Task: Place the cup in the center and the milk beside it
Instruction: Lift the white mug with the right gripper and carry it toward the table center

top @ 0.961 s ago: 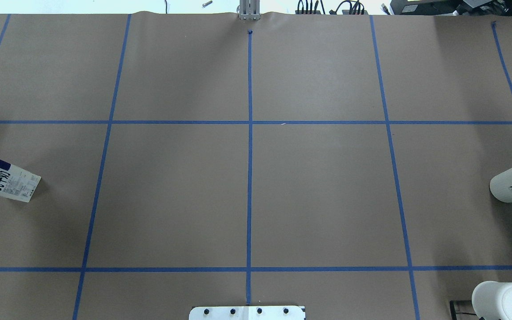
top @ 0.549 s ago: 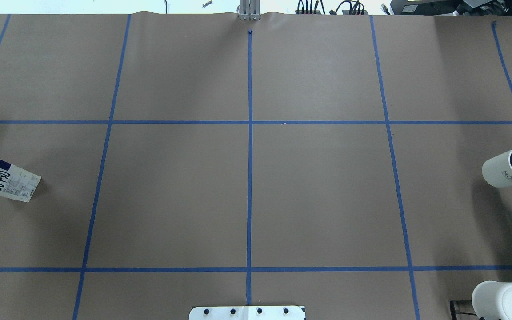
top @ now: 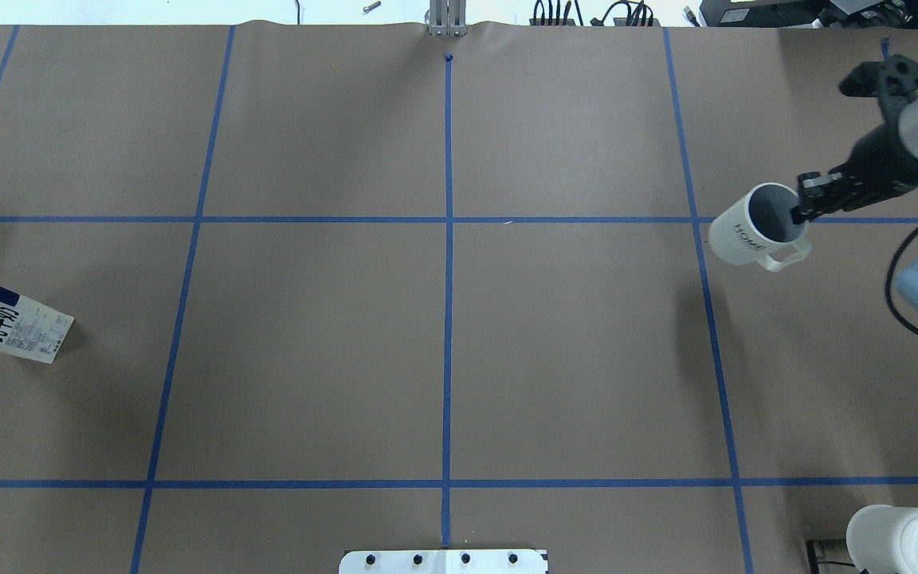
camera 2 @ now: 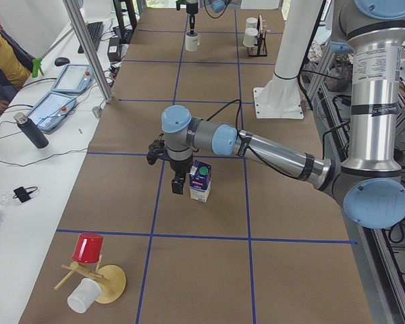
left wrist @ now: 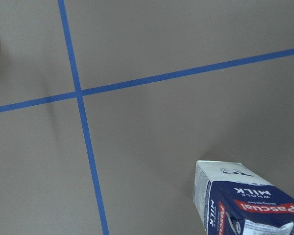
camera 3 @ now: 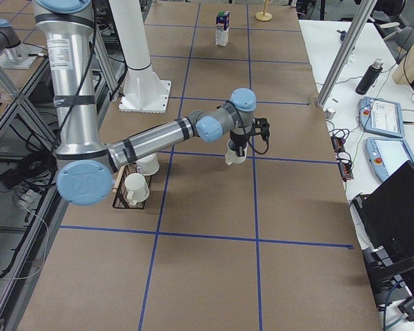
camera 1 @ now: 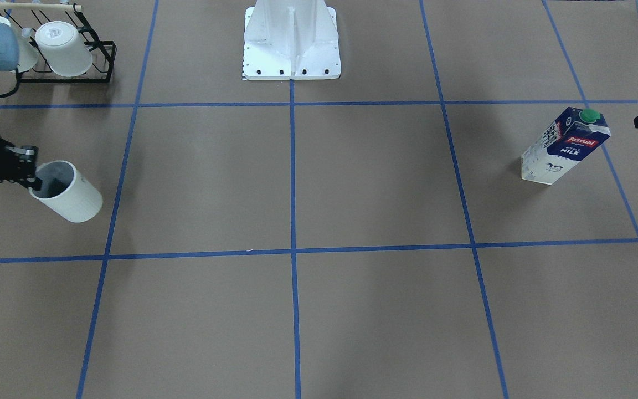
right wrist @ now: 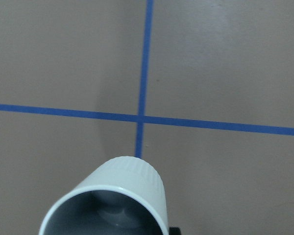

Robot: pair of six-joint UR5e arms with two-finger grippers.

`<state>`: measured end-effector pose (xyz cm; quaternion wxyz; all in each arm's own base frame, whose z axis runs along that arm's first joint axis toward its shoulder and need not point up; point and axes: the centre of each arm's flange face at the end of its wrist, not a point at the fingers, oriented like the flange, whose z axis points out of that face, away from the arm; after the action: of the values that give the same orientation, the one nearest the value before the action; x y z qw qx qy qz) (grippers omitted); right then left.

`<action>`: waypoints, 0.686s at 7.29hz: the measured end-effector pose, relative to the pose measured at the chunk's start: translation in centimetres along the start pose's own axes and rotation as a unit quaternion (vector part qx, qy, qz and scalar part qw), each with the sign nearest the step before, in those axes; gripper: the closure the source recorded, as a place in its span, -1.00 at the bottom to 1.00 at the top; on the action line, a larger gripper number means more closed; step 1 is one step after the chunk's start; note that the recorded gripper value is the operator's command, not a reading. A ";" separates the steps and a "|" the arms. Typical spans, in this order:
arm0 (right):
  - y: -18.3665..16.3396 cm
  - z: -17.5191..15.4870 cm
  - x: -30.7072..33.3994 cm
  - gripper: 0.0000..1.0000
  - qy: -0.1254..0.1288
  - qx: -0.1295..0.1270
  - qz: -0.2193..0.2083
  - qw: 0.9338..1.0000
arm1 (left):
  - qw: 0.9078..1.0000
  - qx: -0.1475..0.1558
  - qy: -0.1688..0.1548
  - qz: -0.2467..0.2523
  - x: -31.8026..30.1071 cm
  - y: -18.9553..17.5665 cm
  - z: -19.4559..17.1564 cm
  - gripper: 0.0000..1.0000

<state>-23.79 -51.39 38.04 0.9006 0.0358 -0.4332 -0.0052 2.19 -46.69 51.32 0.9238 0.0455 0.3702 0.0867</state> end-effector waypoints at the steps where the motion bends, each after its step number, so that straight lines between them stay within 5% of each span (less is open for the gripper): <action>1: -0.4 0.9 -7.9 1.00 0.003 0.000 0.023 1.000 | 1.000 0.000 0.000 0.000 0.0 0.0 0.0 -0.96; 5: -2.1 3.8 -25.2 1.00 0.013 -0.007 0.079 0.997 | 1.000 0.000 0.000 0.000 0.0 0.0 0.1 -0.96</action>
<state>-42.44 -52.74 20.55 0.9041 -0.0048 -0.4226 0.0630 2.26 -46.72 51.41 0.9239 0.0453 0.3698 0.0872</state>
